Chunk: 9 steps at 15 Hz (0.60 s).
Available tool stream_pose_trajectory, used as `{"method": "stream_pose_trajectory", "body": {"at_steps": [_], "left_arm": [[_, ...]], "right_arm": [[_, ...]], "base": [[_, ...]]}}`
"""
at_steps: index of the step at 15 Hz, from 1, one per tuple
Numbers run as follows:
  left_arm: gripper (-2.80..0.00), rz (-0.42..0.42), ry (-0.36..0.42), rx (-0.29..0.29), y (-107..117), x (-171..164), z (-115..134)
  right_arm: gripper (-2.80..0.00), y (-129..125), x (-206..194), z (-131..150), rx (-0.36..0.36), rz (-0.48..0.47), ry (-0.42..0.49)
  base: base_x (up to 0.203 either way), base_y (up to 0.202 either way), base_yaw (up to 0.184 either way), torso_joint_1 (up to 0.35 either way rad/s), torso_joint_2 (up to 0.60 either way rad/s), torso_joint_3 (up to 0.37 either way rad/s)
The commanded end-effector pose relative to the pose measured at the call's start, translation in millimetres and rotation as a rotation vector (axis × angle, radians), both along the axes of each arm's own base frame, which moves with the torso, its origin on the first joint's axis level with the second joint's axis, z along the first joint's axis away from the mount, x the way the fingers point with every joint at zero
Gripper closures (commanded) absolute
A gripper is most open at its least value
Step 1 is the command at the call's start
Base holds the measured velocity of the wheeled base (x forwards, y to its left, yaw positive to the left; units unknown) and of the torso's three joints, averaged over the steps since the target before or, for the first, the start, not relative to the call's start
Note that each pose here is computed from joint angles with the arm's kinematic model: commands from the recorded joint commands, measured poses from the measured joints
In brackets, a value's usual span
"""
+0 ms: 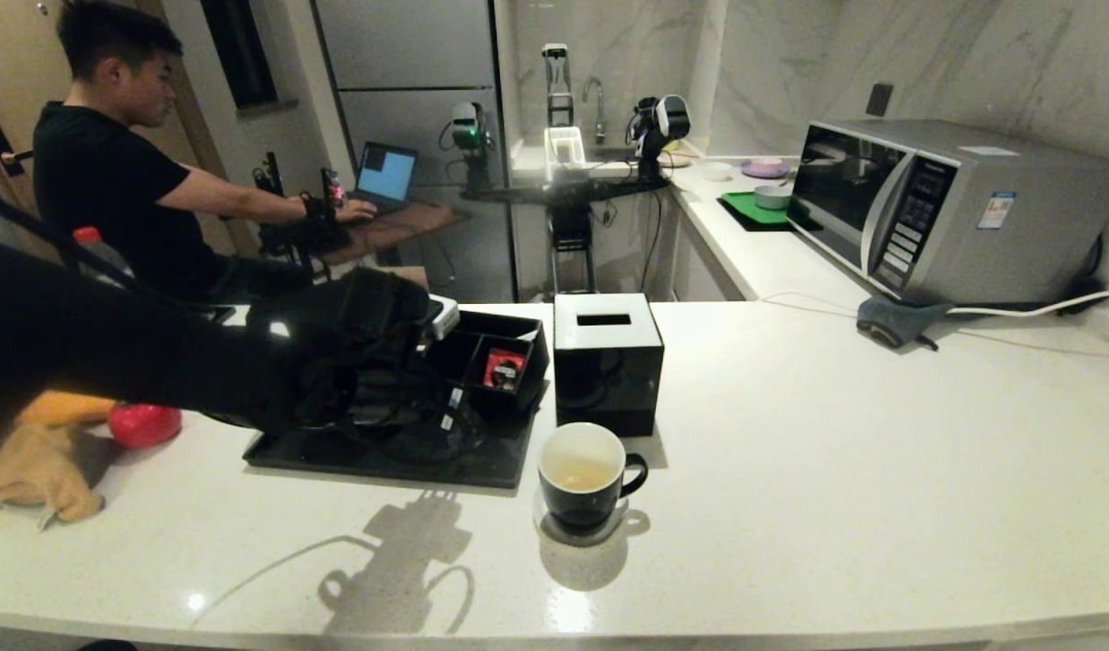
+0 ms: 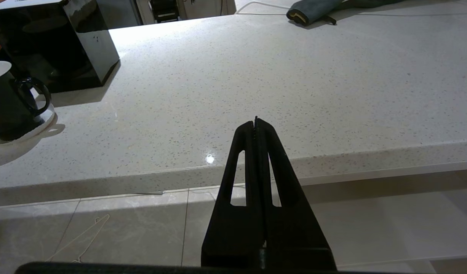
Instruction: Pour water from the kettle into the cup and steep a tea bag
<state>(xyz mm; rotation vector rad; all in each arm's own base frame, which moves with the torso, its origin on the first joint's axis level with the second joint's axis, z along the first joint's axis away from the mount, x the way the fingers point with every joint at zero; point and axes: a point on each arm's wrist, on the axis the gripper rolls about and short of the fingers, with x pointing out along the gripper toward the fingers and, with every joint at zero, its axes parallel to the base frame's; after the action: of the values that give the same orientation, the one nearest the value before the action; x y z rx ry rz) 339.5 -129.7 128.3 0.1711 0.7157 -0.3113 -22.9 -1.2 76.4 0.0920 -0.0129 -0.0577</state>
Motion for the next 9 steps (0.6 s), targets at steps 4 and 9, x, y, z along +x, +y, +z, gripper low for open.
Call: {"method": "stream_pose_trajectory", "body": {"at_steps": [4, 9], "left_arm": [[-2.8, 0.016, 0.037, 0.009, 1.6, 8.6, -16.3], [-2.8, 0.021, 0.07, 0.018, 2.6, 15.6, -31.6]], "right_arm": [[0.0, 0.0, 0.1, 0.1, 0.0, 0.0, 0.001], [0.0, 0.0, 0.1, 0.1, 0.0, 0.0, 0.001]], "base": [[0.0, 0.0, 0.0, 0.0, 0.0, 0.0], [0.0, 0.0, 0.0, 0.0, 0.0, 0.0]]}}
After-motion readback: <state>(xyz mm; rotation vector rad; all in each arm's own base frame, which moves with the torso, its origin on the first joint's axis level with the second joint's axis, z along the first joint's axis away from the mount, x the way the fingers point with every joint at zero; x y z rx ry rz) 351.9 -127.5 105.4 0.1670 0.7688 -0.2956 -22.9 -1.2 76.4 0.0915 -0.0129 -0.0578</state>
